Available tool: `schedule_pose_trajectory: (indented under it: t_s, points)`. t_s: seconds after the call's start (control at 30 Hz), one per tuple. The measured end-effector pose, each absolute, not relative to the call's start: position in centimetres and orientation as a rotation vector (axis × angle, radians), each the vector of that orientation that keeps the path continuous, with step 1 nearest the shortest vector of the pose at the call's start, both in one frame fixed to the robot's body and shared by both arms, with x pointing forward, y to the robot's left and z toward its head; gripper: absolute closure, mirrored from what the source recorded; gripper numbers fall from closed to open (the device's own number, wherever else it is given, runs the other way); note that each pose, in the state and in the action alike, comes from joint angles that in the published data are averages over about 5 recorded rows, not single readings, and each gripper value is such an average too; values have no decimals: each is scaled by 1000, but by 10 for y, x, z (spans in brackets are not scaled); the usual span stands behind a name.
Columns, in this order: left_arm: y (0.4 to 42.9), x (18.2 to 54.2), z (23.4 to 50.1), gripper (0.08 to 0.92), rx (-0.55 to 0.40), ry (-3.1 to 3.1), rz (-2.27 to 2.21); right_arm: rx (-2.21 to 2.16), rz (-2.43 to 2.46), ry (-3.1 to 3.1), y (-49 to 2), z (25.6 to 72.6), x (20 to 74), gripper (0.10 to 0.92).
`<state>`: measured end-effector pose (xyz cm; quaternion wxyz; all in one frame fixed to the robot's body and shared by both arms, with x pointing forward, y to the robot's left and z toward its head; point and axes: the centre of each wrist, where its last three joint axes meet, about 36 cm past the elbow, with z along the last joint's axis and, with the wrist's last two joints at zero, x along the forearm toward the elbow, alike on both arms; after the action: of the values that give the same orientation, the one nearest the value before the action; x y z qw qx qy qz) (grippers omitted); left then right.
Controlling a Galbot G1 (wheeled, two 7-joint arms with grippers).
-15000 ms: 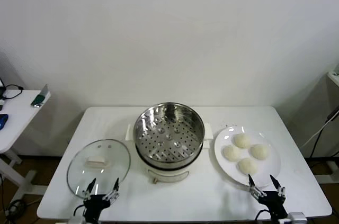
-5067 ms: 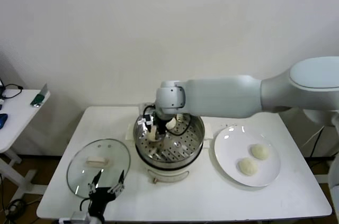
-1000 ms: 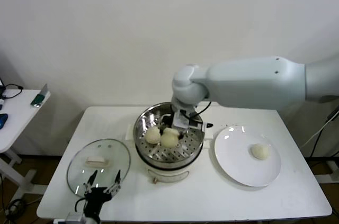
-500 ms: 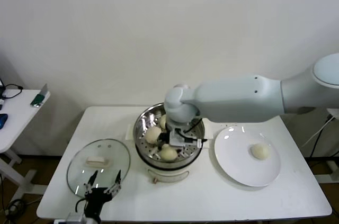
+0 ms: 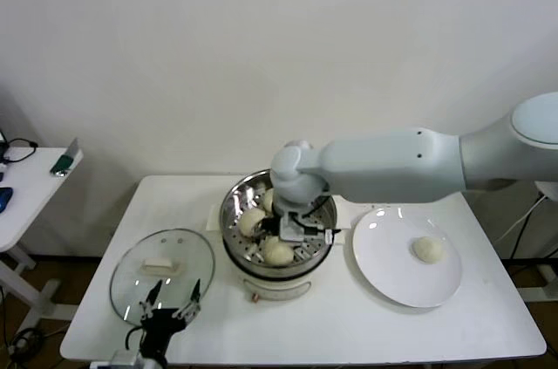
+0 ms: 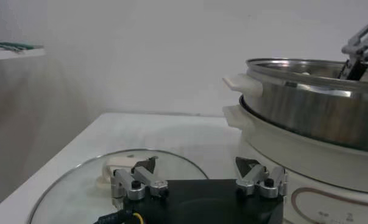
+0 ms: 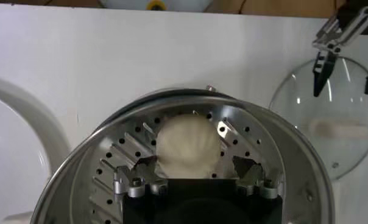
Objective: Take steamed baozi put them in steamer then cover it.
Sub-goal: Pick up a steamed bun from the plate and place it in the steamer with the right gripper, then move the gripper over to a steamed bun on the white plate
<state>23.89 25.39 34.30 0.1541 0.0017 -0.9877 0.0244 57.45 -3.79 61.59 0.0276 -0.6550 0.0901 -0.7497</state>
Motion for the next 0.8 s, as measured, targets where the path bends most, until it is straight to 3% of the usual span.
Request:
schedule_pose_trajectory:
  t_s: [0.2,0.43,0.8]
  points:
    - [252,240,342,177,-6,-2829,69,-2070,-2420,505,-91,661,608,200]
    - [249,243,340,177,-17,-2831,76,-2170,-2555,995,-201,699,636,200]
    - [249,244,341,177,-21,-2833,79,-2267,-2552,1773,-365,637,625,200]
